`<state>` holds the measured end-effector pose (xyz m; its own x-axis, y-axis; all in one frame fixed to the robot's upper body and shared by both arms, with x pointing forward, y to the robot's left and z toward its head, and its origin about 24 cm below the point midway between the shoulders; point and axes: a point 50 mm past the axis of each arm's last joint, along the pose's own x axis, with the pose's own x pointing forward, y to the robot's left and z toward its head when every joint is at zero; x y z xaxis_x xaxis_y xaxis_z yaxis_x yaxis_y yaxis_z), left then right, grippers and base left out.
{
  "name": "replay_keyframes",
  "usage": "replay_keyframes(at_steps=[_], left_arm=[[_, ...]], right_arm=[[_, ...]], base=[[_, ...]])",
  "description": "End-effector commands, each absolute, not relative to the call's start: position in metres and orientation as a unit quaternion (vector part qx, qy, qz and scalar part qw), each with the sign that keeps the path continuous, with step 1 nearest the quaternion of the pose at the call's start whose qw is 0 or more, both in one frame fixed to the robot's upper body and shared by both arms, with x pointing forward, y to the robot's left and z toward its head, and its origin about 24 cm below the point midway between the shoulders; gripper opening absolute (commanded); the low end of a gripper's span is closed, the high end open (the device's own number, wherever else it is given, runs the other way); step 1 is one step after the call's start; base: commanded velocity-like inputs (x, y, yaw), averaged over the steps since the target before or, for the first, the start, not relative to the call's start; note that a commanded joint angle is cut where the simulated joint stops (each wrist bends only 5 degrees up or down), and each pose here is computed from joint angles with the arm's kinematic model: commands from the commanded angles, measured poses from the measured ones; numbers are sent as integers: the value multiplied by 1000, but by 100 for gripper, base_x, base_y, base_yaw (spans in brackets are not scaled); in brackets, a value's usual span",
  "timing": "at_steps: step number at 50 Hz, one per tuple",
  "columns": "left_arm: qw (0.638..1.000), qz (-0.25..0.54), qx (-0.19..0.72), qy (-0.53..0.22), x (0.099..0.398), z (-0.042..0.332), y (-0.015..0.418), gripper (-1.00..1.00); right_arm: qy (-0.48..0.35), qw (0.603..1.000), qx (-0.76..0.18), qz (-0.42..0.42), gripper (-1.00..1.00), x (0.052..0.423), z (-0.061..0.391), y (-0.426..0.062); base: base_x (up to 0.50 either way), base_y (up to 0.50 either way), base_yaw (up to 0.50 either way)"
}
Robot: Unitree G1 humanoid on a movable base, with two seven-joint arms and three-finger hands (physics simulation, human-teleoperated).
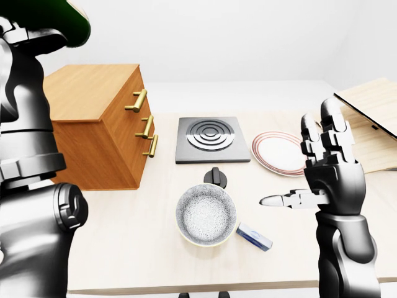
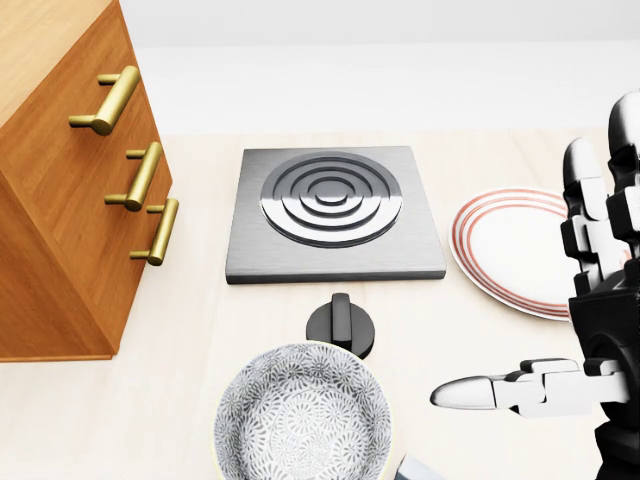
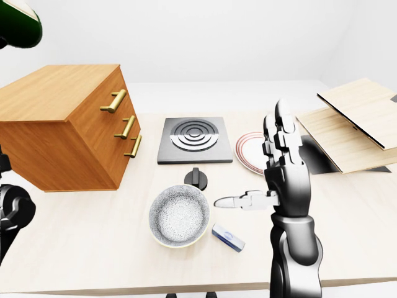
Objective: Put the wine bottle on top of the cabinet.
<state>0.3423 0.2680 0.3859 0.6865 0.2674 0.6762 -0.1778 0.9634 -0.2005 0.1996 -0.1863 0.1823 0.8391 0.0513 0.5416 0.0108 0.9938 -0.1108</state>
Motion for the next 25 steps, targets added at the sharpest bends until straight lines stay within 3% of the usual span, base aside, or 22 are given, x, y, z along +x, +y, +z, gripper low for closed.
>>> replay_keyframes(at_steps=[1, 10, 25], left_arm=[[949, 194, -71, -237, 372, 361, 310, -100], [960, 242, -57, -131, 385, 312, 323, -100], [958, 276, -43, -60, 388, 268, 330, -100]], right_arm=[[-240, 969, -49, 1, 100, 199, 164, -195], [-207, 977, -44, -11, 100, 193, 150, -202], [-159, 987, -36, -14, 100, 195, 129, -206]], base=[[0, 0, 0], [0, 0, 0], [0, 0, 0]])
